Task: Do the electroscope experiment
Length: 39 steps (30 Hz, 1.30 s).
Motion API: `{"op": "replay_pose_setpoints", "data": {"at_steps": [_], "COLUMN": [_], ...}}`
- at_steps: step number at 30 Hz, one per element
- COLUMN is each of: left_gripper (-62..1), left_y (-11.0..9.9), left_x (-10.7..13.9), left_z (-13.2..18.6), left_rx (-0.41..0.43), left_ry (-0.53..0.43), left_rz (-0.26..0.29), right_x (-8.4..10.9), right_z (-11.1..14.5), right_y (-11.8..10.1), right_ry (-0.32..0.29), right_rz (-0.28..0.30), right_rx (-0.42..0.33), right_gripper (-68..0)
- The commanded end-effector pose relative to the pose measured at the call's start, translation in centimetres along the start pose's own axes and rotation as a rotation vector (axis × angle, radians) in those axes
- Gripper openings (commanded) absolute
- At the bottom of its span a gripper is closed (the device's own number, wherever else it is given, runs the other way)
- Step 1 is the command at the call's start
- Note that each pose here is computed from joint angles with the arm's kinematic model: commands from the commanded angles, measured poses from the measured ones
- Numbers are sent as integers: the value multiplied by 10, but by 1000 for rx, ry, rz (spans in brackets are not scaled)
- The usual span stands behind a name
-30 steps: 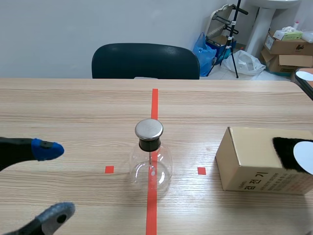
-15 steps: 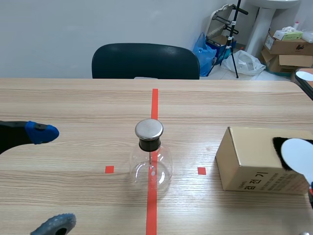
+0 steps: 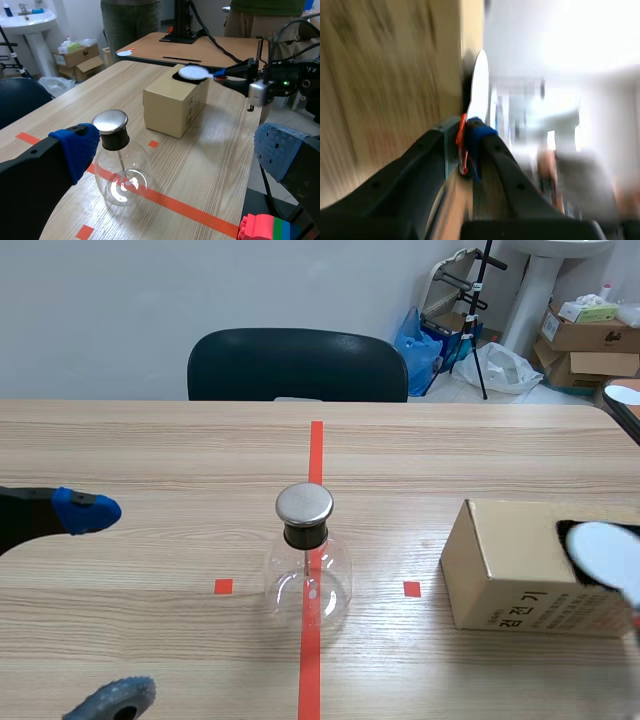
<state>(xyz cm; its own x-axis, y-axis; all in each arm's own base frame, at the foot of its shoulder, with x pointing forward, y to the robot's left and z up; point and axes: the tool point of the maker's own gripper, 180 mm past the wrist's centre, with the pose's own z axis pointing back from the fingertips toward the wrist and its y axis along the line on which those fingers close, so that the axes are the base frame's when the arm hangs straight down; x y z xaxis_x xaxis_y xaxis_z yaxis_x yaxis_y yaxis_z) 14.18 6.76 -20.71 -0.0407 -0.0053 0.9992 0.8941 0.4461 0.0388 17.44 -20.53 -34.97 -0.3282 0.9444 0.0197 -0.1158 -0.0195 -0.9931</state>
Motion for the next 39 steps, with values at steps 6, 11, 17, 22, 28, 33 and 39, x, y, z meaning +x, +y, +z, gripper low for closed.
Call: {"op": "replay_pose_setpoints", "data": {"at_steps": [6,11,17,22,28,33,39], "left_gripper": [14,14,14,14,14,14,14], "left_y": [-1,-1,-1,-1,-1,-1,0], "left_x": [5,5,5,4,5,5,5], "left_z": [-2,-2,-2,-2,-2,-2,-2], "left_rx": [-2,-2,-2,-2,-2,-2,-2], "left_ry": [-25,-25,-25,-25,-25,-25,-27], "left_rz": [9,9,9,9,8,9,3], "right_x": [-25,-36,0,-31,-48,-2,-46], "right_z": [-3,6,0,14,20,7,16], "right_y": [-9,-9,-8,-2,-5,-2,-1], "right_ry": [164,238,24,209,320,54,312], "right_rz": [19,-10,21,28,4,30,34], "right_rx": [-55,-64,-51,-18,-38,-23,-15], "right_gripper": [-667,-667,-667,-667,-667,-667,-667]}}
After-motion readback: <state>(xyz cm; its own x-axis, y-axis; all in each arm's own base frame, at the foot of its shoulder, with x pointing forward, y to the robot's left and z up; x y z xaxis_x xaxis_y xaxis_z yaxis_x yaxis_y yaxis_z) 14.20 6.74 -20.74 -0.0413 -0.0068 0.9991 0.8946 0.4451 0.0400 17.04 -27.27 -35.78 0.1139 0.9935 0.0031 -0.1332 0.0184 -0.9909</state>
